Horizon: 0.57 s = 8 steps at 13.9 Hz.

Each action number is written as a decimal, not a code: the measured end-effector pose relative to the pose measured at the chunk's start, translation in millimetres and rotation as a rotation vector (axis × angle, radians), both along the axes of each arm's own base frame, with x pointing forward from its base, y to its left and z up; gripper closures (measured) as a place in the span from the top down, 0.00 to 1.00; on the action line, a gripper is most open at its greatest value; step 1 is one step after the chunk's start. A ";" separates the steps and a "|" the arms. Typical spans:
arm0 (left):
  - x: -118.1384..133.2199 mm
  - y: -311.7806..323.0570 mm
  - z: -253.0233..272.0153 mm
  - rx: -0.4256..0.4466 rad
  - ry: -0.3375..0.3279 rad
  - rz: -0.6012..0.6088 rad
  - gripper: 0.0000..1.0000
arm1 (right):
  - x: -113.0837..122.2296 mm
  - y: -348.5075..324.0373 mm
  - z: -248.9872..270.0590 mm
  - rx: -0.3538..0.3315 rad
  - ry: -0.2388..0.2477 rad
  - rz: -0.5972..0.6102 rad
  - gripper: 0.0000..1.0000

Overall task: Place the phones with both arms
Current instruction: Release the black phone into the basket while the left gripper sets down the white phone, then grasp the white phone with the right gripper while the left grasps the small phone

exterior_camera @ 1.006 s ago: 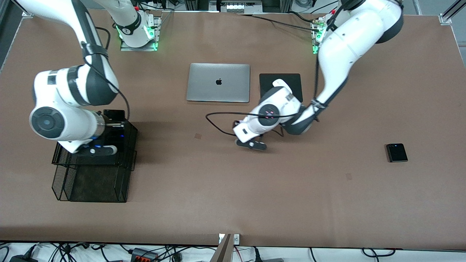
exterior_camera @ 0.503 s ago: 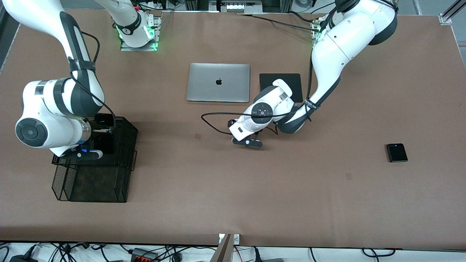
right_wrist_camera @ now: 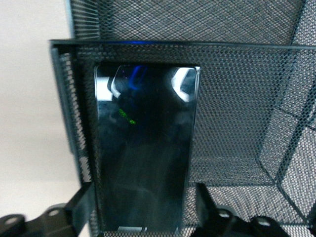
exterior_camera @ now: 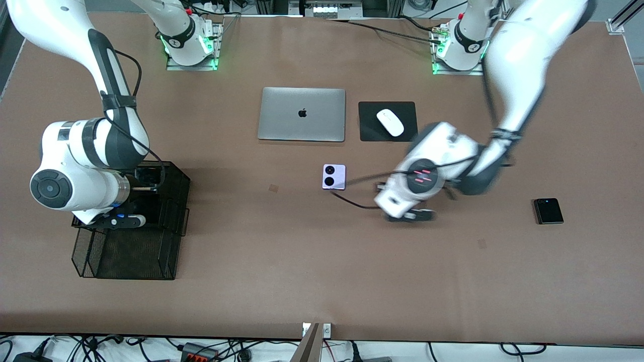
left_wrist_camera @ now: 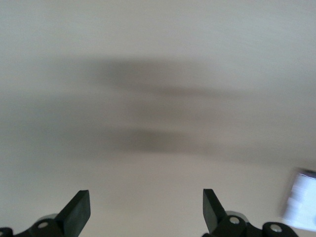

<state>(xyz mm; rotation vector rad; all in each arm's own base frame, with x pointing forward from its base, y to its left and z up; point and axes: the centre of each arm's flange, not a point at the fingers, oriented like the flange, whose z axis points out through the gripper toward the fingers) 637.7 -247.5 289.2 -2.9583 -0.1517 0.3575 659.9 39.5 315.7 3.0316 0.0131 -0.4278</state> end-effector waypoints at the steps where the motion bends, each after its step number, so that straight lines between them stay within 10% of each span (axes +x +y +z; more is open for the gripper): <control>1: 11.4 42.9 5.1 0.040 0.007 0.014 1.00 | 0.5 -2.7 0.2 0.000 -0.001 -0.003 1.00; 8: 35.4 305.9 -3.0 -0.024 0.084 0.002 1.00 | 14.6 72.4 70.4 0.084 -0.146 0.005 1.00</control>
